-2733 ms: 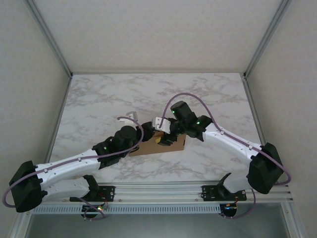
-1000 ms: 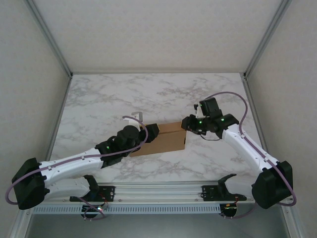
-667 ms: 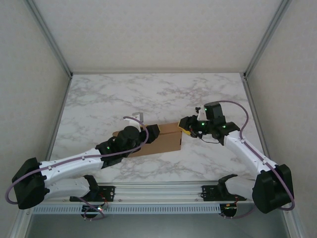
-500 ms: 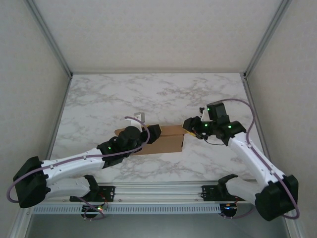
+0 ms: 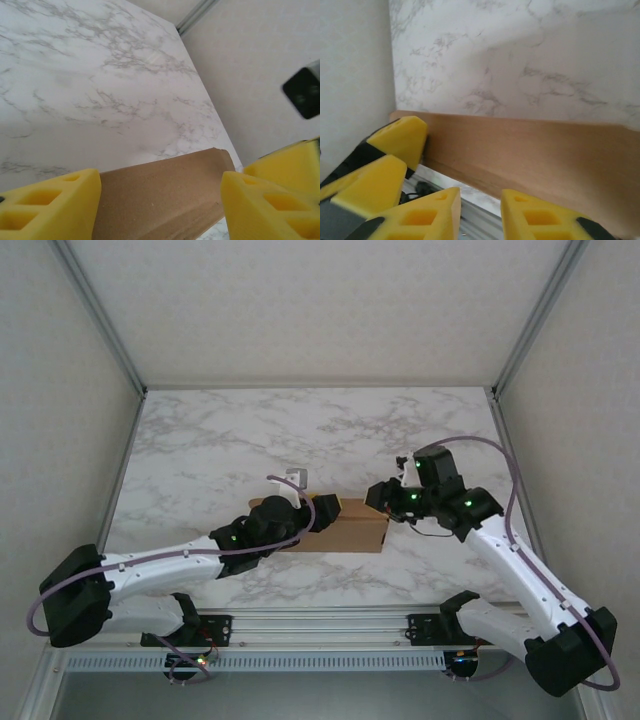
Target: Fold the paper box
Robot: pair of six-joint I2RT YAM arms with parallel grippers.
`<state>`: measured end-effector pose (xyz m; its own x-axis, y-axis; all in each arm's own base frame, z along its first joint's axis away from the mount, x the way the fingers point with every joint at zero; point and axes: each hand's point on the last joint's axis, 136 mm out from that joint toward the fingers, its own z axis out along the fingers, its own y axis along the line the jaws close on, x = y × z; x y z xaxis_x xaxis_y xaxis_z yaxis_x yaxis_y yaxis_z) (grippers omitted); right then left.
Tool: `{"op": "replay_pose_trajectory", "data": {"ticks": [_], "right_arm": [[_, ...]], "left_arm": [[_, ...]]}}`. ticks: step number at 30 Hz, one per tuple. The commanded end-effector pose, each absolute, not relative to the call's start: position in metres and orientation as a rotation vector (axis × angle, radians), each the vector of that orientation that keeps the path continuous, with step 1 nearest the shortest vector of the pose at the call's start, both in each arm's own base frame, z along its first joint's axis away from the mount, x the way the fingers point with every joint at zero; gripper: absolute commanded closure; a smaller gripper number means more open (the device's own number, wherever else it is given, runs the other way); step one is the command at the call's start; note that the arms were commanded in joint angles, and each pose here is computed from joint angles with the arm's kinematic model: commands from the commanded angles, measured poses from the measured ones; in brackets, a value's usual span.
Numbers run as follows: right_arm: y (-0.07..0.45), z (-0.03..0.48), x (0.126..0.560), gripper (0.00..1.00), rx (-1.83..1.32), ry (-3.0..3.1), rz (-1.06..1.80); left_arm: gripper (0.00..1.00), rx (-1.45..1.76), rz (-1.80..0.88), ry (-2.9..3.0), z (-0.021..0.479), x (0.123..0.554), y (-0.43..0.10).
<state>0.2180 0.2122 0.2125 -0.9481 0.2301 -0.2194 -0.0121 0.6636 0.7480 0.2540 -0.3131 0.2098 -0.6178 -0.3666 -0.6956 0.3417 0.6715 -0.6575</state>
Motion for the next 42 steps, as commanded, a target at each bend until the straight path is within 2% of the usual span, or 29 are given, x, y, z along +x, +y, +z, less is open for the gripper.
{"op": "replay_pose_trajectory", "data": {"ticks": [1,12,18,24,28,33,42], "right_arm": [[0.229,0.217,0.221,0.74,0.226,2.546,1.325],[0.237,0.200,0.220,0.78,0.255,2.577,1.355],[0.230,0.176,0.217,0.79,0.238,2.644,1.203],[0.220,0.148,0.211,0.80,0.261,2.692,1.104],[0.217,0.146,0.211,0.80,0.253,2.694,1.082],[0.216,0.145,0.209,0.80,0.247,2.694,1.079],[0.215,0.142,0.206,0.80,0.246,2.698,1.079]], "left_arm": [[0.35,0.009,-1.010,2.141,0.176,0.238,-0.321],[0.35,-0.001,-1.013,2.145,0.177,0.236,-0.318],[0.32,-0.001,-0.953,2.119,0.191,0.241,-0.309],[0.27,-0.047,-0.913,2.101,0.224,0.255,-0.281],[0.27,-0.155,-0.871,2.091,0.235,0.261,-0.242],[0.28,-0.309,-0.840,2.079,0.223,0.262,-0.196],[0.28,-0.368,-0.828,2.099,0.198,0.261,-0.181]]}}
